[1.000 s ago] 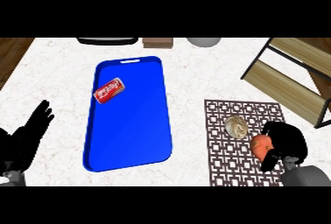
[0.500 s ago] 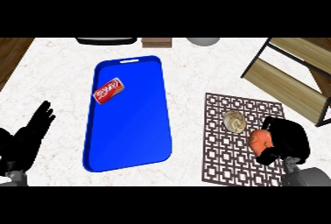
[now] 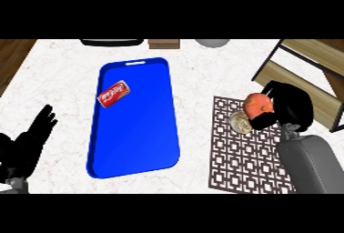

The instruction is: Pick the squash from the placemat and place it in the tiered shelf

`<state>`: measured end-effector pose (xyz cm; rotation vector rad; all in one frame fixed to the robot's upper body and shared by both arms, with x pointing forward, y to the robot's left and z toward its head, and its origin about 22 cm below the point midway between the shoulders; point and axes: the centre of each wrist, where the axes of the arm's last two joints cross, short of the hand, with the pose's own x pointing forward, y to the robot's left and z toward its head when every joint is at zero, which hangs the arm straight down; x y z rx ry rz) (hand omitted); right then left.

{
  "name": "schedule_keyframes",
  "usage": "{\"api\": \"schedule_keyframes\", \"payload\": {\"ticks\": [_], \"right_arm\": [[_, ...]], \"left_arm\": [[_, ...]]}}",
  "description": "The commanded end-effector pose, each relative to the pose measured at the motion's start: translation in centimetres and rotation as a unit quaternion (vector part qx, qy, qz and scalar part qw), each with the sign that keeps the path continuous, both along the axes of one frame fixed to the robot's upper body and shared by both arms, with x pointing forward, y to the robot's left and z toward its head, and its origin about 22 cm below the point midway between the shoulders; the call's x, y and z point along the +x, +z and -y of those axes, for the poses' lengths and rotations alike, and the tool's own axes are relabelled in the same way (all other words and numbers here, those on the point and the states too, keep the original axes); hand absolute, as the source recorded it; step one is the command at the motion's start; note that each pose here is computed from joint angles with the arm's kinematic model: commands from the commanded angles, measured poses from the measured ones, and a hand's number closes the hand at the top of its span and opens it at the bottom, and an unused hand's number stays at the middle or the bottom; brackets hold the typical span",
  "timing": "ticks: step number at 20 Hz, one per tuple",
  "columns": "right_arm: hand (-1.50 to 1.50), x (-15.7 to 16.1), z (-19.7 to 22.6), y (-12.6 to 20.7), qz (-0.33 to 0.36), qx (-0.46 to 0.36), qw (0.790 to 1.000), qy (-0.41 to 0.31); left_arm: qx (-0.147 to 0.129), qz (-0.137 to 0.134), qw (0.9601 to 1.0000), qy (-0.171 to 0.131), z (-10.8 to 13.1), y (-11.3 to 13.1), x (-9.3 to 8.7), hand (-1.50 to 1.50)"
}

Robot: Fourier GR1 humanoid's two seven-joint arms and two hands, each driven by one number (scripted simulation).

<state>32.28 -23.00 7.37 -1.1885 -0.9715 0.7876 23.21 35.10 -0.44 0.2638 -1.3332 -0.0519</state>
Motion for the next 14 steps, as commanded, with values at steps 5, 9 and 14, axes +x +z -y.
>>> {"api": "schedule_keyframes", "payload": {"ticks": [5, 9, 14], "right_arm": [[1.5, -2.9, -1.6, 8.2, 0.095, 0.1, 0.99, -0.028], [1.5, -4.7, -0.7, 12.1, 0.149, 0.161, 0.974, -0.047], [1.5, -8.3, 0.2, 16.8, 0.207, 0.168, 0.963, -0.051]], "left_arm": [[-0.007, 0.0, 1.0, 0.006, 0.7, 0.5, -0.8, 0.0], [-0.009, -0.009, 0.9999, 0.003, -1.3, -0.3, -1.6, 0.0], [0.0, -0.003, 1.0, 0.0, -0.2, 0.7, -1.0, 0.0]]}}
